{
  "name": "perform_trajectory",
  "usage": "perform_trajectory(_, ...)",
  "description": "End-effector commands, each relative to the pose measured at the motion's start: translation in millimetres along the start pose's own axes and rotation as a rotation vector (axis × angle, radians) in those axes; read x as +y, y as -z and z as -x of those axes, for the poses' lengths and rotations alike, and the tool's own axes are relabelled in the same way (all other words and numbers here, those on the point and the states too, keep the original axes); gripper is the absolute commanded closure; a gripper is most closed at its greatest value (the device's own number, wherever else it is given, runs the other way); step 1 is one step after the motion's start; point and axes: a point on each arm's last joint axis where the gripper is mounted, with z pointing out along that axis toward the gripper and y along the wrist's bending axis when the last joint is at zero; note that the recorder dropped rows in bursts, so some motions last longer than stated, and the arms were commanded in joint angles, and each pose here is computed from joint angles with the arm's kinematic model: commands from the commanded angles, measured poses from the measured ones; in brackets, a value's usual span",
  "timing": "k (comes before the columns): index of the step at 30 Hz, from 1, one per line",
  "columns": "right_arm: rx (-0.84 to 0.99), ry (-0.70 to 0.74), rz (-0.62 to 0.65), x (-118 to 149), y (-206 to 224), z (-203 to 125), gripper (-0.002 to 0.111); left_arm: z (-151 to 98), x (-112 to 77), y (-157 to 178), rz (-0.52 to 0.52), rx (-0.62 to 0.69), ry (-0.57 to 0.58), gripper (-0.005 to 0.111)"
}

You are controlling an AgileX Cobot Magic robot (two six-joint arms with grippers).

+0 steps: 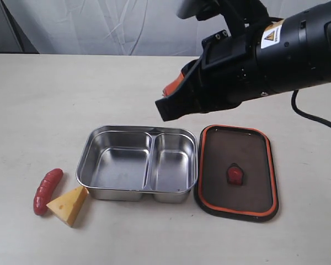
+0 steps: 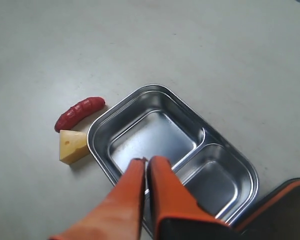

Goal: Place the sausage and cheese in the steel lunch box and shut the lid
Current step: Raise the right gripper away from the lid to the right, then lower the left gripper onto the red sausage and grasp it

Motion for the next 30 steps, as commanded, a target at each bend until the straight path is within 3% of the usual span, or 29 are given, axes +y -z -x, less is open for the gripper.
perform_trajectory(1, 0.0, -0.029, -0.008, -0.2, 1.3, -2.0, 0.102, 18.3, -35.9, -10.4, -0.021, 0.114, -0.166, 0.107)
perform_trajectory(7, 0.057, -0.065, -0.004, -0.8, -2.6, -16.1, 0.102, 30.7, -64.5, -69.3, 0.159, 0.52, -0.412, 0.107)
perform_trajectory(13, 0.117, -0.116, -0.049, -0.5, 18.5, -28.0, 0.102, 36.0, -65.4, -125.7, 0.385, 0.923, -0.57, 0.107)
perform_trajectory(18, 0.091, -0.1, -0.116, -0.9, 47.4, -30.3, 0.102, 23.7, -47.9, -152.2, 0.523, 1.206, -0.585, 0.107)
perform_trajectory(23, 0.072, -0.087, -0.149, 0.7, 71.4, -34.3, 0.102, -1.8, -23.0, -167.0, 0.558, 1.454, -0.552, 0.105)
perform_trajectory(26, 0.064, -0.086, -0.17, 0.7, 81.6, -36.6, 0.102, -17.9, -10.3, -177.8, 0.55, 1.539, -0.496, 0.095)
perform_trajectory(30, 0.06, -0.094, -0.174, 2.2, 91.5, -39.6, 0.102, -34.8, 2.5, -188.7, 0.532, 1.6, -0.435, 0.072)
